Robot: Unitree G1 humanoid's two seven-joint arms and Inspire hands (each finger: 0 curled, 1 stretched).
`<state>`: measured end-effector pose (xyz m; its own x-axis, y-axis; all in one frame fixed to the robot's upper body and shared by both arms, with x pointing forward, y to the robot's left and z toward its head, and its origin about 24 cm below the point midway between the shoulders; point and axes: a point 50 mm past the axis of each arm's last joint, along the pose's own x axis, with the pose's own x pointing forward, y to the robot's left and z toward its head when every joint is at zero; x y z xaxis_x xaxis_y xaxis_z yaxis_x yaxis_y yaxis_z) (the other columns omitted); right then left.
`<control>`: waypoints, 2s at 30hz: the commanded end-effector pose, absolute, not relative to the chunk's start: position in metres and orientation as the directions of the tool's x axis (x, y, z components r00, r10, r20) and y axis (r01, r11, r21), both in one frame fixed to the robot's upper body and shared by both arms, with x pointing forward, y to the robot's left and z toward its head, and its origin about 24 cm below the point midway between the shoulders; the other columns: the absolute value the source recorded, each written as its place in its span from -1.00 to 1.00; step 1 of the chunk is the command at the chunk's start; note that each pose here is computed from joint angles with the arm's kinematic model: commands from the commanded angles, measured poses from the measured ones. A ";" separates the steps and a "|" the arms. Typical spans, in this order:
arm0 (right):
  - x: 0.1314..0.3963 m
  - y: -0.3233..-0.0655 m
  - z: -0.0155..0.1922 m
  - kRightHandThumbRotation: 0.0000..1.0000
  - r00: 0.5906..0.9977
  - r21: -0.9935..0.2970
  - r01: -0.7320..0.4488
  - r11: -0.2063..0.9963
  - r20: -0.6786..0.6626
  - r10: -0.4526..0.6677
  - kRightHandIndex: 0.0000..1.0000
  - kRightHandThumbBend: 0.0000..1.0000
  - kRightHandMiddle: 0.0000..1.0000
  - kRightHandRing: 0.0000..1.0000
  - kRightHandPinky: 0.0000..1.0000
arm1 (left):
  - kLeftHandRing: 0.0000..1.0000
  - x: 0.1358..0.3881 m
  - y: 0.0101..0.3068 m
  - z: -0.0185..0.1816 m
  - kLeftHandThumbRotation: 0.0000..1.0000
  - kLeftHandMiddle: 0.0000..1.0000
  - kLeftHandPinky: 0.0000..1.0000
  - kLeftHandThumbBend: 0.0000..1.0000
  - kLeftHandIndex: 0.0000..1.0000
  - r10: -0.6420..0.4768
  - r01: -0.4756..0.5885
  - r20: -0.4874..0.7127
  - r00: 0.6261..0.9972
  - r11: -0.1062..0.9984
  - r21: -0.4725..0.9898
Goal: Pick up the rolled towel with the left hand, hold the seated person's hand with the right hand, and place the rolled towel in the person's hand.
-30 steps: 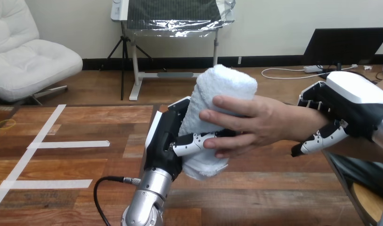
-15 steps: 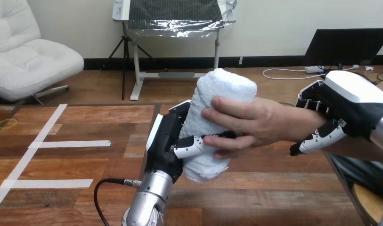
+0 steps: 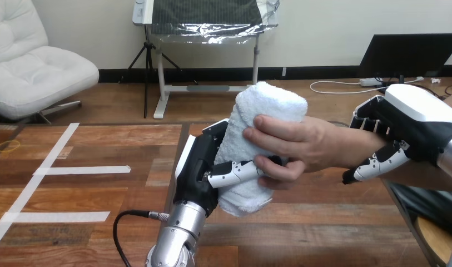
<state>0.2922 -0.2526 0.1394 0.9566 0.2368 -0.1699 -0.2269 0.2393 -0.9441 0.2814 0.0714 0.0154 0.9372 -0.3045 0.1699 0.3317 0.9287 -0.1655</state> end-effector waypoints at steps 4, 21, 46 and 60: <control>0.301 -0.239 0.156 -0.62 0.957 -0.950 -0.184 0.254 -0.115 0.265 -0.10 0.84 -0.14 -0.28 -0.41 | -0.31 0.273 0.015 0.033 -1.00 -0.22 -0.41 0.36 -0.14 -0.369 0.427 0.236 0.899 0.857 -0.288; 0.299 -0.243 0.153 -0.65 0.960 -0.948 -0.187 0.257 -0.121 0.253 -0.09 0.83 -0.14 -0.28 -0.41 | -0.30 0.274 0.018 0.036 -1.00 -0.20 -0.41 0.38 -0.14 -0.364 0.423 0.240 0.900 0.862 -0.279; 0.298 -0.249 0.152 -0.66 0.961 -0.947 -0.186 0.261 -0.120 0.250 -0.08 0.81 -0.12 -0.22 -0.33 | -0.31 0.274 0.021 0.035 -0.39 -0.20 -0.42 0.11 -0.14 -0.351 0.422 0.239 0.905 0.803 -0.421; 0.297 -0.250 0.152 -0.66 0.961 -0.946 -0.190 0.261 -0.125 0.248 -0.08 0.82 -0.12 -0.23 -0.33 | -0.30 0.275 0.021 0.035 0.70 -0.17 -0.40 0.15 -0.11 -0.366 0.436 0.238 0.900 0.770 -0.465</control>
